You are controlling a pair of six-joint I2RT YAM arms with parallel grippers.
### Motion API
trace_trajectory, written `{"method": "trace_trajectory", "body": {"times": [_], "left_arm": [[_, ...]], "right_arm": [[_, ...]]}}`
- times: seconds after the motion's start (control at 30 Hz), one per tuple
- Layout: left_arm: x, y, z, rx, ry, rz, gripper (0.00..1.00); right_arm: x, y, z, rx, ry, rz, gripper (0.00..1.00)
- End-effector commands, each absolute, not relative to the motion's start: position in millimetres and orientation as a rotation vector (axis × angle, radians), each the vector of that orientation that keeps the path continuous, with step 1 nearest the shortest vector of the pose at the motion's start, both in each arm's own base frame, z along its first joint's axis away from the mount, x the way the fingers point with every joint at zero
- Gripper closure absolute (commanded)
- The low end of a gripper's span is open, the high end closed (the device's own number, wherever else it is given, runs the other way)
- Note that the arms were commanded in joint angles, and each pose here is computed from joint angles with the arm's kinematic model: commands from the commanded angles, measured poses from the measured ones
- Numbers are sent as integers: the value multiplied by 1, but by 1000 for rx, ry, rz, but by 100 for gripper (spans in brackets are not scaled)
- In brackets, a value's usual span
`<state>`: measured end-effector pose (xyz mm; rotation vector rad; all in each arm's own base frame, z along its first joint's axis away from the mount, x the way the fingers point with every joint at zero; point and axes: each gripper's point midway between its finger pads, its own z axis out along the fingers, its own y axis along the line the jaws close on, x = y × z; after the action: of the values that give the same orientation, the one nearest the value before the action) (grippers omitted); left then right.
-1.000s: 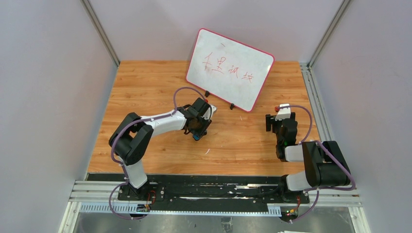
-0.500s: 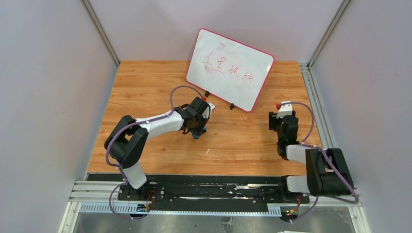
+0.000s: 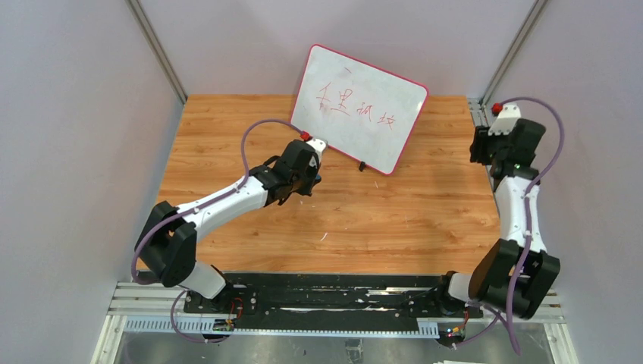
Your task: Erase the whiteboard
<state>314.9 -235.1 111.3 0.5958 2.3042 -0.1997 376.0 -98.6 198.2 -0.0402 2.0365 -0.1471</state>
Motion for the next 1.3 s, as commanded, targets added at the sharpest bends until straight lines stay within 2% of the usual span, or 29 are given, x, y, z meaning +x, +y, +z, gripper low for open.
{"method": "trace_trajectory", "body": {"times": [0.0,0.1,0.23,0.4,0.9,1.27], "left_arm": [[342,-239,161,443,2131,-272,100],[354,-239,183,398,2080,-318,100],[365,-241,203,365,2034,-358,100],[379,-238,220,305,1989,-430,100],[408,-231,247,238,1951,-542,100],[427,-231,272,236,1915,-558,100]], "right_arm": [[379,-67,225,-218,2101,257,50],[394,-57,247,-297,2101,427,55],[411,-45,269,-385,2091,642,57],[434,-41,284,-457,2059,791,51],[482,21,301,-592,1972,884,45],[521,35,292,-540,1942,931,45]]}}
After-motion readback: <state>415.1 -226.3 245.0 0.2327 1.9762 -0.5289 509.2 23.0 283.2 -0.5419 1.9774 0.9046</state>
